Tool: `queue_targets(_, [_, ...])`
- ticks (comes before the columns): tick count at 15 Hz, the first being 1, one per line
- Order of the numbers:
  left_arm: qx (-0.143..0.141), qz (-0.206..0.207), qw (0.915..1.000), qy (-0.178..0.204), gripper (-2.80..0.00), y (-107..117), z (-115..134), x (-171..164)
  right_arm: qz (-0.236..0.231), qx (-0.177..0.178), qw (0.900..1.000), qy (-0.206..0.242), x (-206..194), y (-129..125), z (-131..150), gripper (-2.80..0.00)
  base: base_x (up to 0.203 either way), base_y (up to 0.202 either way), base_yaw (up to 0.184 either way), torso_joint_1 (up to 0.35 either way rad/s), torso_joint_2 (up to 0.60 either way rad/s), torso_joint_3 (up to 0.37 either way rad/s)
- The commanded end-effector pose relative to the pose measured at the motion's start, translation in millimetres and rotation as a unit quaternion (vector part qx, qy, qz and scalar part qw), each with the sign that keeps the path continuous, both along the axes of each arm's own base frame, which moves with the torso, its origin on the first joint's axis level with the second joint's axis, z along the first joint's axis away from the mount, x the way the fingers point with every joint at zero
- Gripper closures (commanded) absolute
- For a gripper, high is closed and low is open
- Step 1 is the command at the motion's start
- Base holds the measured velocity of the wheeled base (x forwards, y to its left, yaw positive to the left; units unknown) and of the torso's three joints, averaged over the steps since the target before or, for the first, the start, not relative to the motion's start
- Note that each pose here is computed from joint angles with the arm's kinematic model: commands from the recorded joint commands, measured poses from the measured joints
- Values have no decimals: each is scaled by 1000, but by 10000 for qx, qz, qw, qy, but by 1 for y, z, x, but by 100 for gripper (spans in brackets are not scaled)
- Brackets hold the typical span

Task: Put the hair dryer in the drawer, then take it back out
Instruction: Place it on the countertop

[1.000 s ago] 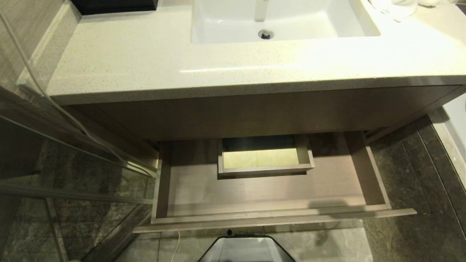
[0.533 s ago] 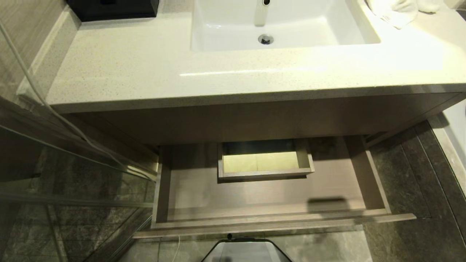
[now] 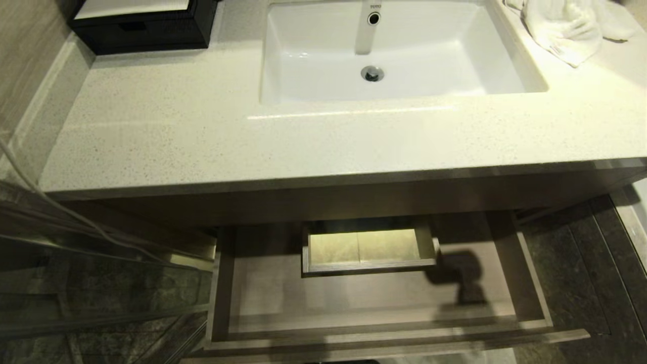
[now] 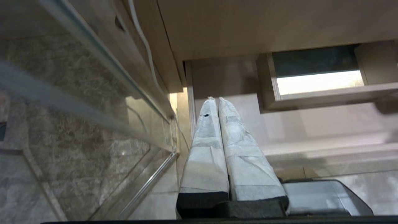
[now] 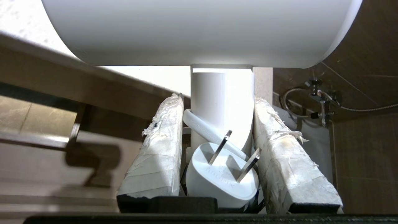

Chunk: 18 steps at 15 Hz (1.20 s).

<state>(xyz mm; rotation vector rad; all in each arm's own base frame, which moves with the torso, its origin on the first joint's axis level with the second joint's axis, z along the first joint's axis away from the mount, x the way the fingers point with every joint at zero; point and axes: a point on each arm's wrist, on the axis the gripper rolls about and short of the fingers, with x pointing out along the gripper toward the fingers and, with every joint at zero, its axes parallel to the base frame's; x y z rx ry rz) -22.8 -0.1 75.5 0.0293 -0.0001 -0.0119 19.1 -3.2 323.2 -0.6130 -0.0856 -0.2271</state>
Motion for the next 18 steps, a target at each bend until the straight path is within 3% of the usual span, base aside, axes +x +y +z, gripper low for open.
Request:
queue_targets(1, [-1,2,10000,4,0,0,0,0,-33,120,9991,396,42,-15,17,0,0,0,0,334,-94,235])
queue_targets(5, [-1,-8,10000,7,0,0,0,0,-183,224,9967,764,106,-41,61,0,0,0,0,343,-126,207])
queue_targets(8, [-1,-2,10000,2,0,0,0,0,-165,81,9900,1400,148,-63,67,0,0,0,0,186,-76,96])
queue_targets(11, [-8,-2,10000,8,0,0,0,0,1134,-128,9793,1673,157,-63,63,0,0,0,0,27,-14,19])
queue_targets(13, [-1,3,10000,7,0,0,0,0,1308,-216,9716,1961,157,-65,57,0,0,0,0,0,0,0])
queue_targets(16, [-1,-2,10000,7,0,0,0,0,1415,-148,9691,2013,158,-66,54,0,0,0,0,0,0,0])
queue_targets(18, [-1,-2,10000,7,0,0,0,0,1974,-62,9586,2054,153,-60,52,0,0,0,0,0,0,0])
